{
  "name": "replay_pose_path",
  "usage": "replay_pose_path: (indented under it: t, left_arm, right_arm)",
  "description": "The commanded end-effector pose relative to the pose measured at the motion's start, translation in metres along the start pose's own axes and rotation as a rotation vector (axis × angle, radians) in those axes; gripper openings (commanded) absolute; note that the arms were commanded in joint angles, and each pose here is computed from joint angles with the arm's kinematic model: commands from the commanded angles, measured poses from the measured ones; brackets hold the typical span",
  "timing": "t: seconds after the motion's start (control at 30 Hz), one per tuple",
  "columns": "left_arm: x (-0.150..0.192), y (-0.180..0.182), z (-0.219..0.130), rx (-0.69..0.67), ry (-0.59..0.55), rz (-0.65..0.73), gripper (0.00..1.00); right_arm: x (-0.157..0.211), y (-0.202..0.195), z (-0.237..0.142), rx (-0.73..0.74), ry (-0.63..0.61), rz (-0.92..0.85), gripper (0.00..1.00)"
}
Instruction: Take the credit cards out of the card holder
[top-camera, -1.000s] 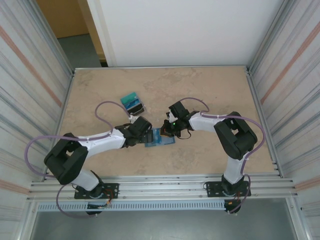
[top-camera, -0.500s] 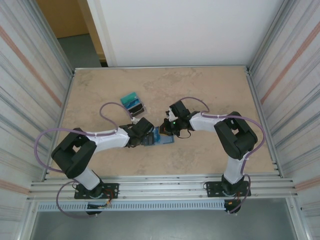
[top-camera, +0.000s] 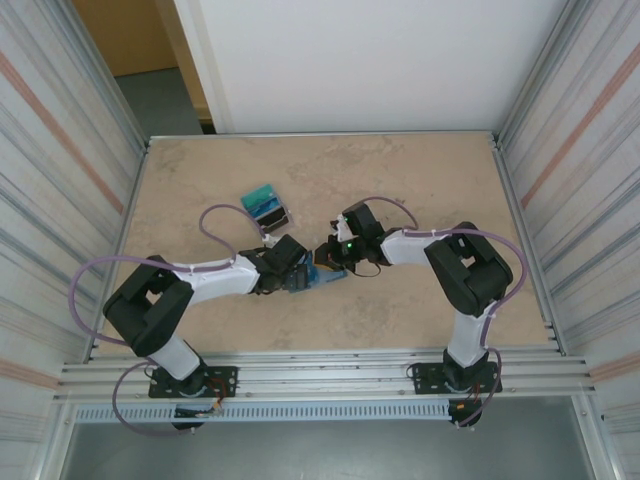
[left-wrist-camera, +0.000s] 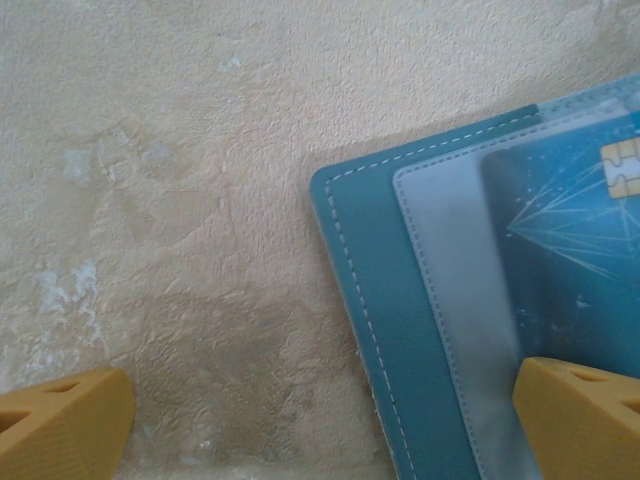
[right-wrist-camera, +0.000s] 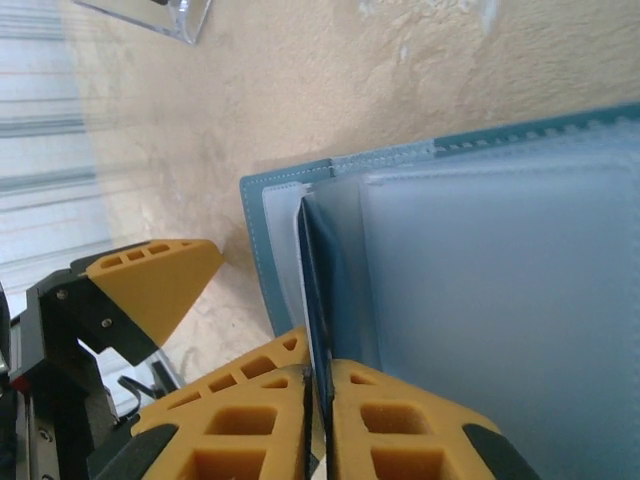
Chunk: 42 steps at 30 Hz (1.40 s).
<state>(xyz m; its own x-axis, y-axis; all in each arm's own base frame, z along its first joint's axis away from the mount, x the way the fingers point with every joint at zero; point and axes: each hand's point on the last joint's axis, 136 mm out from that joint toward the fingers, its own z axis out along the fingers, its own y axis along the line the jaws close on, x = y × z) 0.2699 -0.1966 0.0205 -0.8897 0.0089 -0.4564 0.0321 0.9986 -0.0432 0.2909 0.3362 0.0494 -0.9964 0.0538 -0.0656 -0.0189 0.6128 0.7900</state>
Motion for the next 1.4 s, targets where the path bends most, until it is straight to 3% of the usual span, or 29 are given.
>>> replay_pose_path:
  t: [0.0, 0.17, 0.3, 0.8, 1.07, 1.37]
  left_arm:
    - [0.012, 0.0, 0.005, -0.005, 0.047, 0.003, 0.99]
    - [0.012, 0.001, 0.005, -0.005, 0.045, 0.003, 0.99]
    - [0.011, 0.002, 0.003, -0.007, 0.041, 0.003, 0.99]
    - [0.01, 0.005, -0.007, -0.002, 0.031, -0.008, 0.99]
    - [-0.021, -0.01, -0.041, 0.086, -0.059, -0.038, 0.99]
    - [-0.066, -0.019, -0.099, 0.231, -0.217, -0.094, 0.99]
  right_arm:
    - [0.011, 0.009, 0.01, -0.041, 0.048, -0.001, 0.18]
    - [0.012, 0.008, 0.016, -0.039, 0.06, -0.003, 0.2]
    - [0.012, 0.004, 0.014, -0.018, 0.049, -0.001, 0.12]
    - [-0.001, -0.003, -0.036, 0.154, -0.05, -0.077, 0.05]
    - [-0.007, 0.005, -0.059, 0.192, -0.104, -0.132, 0.03]
    - [-0.01, 0.03, -0.082, 0.134, -0.176, -0.207, 0.01]
